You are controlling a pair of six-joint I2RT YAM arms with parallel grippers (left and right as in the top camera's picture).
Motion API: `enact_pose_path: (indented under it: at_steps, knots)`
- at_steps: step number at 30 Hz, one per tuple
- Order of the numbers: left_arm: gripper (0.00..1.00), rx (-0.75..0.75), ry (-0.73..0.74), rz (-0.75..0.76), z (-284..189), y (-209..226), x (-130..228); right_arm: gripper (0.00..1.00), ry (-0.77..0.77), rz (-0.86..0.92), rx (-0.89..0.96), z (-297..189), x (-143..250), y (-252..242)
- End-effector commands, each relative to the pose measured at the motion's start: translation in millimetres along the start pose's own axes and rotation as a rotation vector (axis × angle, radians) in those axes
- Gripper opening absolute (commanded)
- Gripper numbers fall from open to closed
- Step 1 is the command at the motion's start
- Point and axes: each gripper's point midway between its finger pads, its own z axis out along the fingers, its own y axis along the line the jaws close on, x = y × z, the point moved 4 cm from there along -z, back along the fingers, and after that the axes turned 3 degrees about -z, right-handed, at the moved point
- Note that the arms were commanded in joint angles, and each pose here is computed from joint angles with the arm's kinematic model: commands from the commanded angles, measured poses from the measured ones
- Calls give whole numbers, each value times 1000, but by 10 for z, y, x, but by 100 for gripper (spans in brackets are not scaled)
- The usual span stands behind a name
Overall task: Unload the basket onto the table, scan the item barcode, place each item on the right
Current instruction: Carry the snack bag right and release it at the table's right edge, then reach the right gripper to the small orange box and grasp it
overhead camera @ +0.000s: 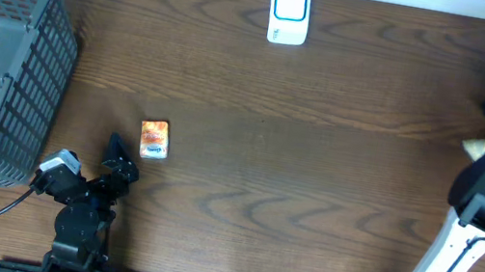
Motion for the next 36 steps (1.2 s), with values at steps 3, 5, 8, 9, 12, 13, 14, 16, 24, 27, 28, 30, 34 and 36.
enact_pose_path:
  at_steps: [3, 5, 8, 9, 12, 13, 14, 16, 24, 27, 28, 30, 34, 36]
  knots:
    - [98, -25, 20, 5, 24, 75, 96, 99, -10, -41, -310, -599, 36, 183]
    - [98, -25, 20, 5, 24, 74, 96, 99, 7, -66, -457, -901, 149, 331]
    - [98, -25, 20, 5, 24, 74, 96, 99, 111, -163, -790, -1451, 487, 756]
    - [98, -25, 20, 5, 24, 74, 96, 99, 141, -229, -903, -1642, 624, 919]
    - [98, -25, 20, 5, 24, 74, 96, 99, 191, -500, -1162, -2151, 1128, 1376]
    - [98, -25, 20, 5, 24, 74, 96, 99, 212, -576, -1200, -2254, 1316, 1502]
    - [98, -25, 20, 5, 24, 74, 96, 99, 242, -642, -1221, -2343, 1517, 1603]
    - [98, -25, 20, 5, 24, 74, 96, 97, 303, -777, -1234, -2474, 1975, 1831]
    - [98, -25, 20, 5, 24, 75, 96, 83, 298, -1150, -1241, -2721, 3565, 2523]
    - [98, -25, 20, 5, 24, 74, 96, 74, 239, -1231, -1287, -2830, 4024, 2712]
    - [98, -25, 20, 5, 24, 74, 96, 71, 220, -1251, -1305, -2856, 4149, 2765]
    - [98, -25, 20, 5, 24, 75, 96, 68, 201, -1258, -1332, -2886, 4368, 2858]
    - [98, -25, 20, 5, 24, 74, 96, 68, 176, -1252, -1381, -2872, 4752, 3017]
    - [98, -25, 20, 5, 24, 74, 96, 68, 157, -1273, -1395, -2857, 4915, 3061]
